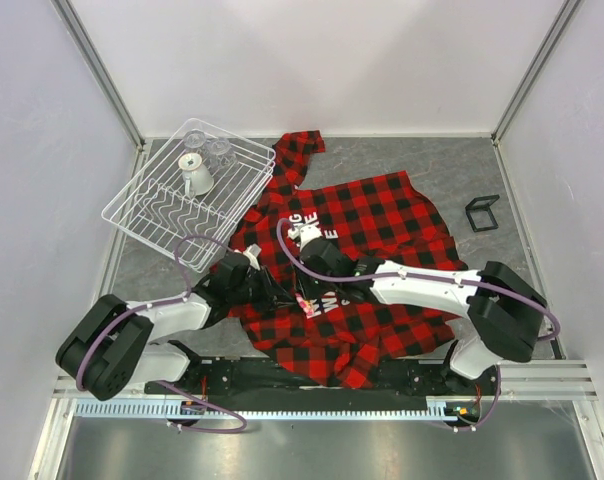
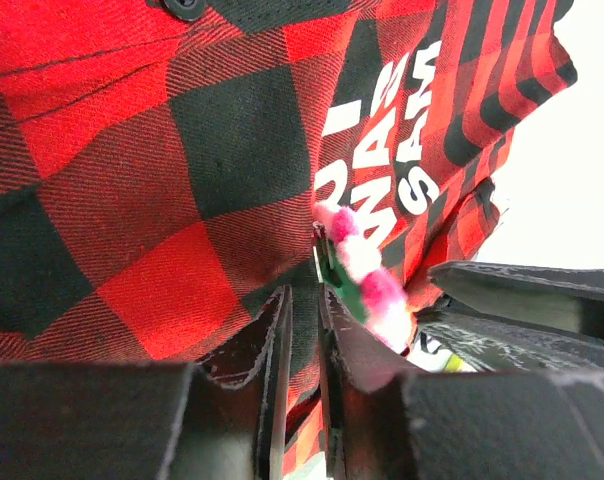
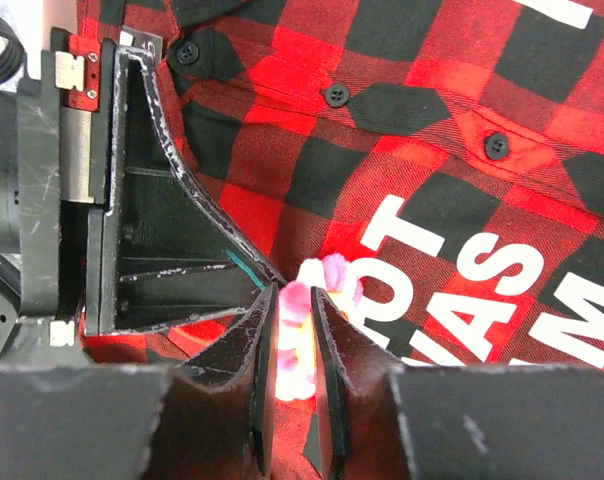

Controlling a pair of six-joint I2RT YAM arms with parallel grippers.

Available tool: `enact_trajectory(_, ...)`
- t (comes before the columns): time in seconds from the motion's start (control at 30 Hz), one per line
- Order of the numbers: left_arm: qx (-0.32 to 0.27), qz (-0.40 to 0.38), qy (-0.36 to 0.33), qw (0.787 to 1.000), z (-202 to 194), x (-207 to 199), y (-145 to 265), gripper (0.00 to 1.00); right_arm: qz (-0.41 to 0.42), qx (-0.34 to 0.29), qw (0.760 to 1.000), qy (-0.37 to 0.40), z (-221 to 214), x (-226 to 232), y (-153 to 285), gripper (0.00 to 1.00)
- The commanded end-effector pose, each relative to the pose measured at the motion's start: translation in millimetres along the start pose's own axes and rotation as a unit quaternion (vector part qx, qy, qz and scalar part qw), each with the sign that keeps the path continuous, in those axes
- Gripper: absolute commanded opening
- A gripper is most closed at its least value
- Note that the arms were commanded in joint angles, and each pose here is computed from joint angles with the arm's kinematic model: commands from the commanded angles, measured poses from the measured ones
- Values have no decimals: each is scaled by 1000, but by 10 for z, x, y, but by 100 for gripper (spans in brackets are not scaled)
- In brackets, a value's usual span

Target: Remove the brooch from the garment

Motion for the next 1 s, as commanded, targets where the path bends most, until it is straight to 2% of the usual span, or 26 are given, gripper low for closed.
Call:
enact_trajectory(0.0,-7,-26,-33,999,29,-107,37,22,30,58,998,14,-68,49,-43,26)
enact_trajectory(0.1,-15,-19,-40,999,45,-83,60,22,30,79,996,19,-87,9,-75,29)
enact_trajectory(0.17,-18,-20,-43,999,49,-89,73,22,40,97,994,22,-110,9,-82,36)
enact_trajectory(0.23,-18,-27,-48,998,54,-125,81,22,41,108,993,35,-120,6,-82,39)
enact_trajectory(0.47,-26,-26,-51,998,79,-154,91,21,55,113,992,33,-84,57,-32,55)
enact_trajectory(0.63,-79,-9,-48,996,183,-91,208,21,50,111,992,21,-118,86,-23,68)
enact_trajectory(0.83,-140,-29,-60,988,285,-152,409,28,19,97,995,0,-94,95,-82,75)
enact_trajectory(0.97,-155,-30,-68,985,305,-164,477,30,9,105,994,-5,-143,127,-160,79)
Point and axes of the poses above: each gripper's point midway between its finger pads, its own y axis back along the fingers, its own x axis along the line the jaws close on, z = x × y, the point moved 2 cm from there along y, back along the fingers, and after that the axes turned 13 degrees about y, right-handed, at the moved point
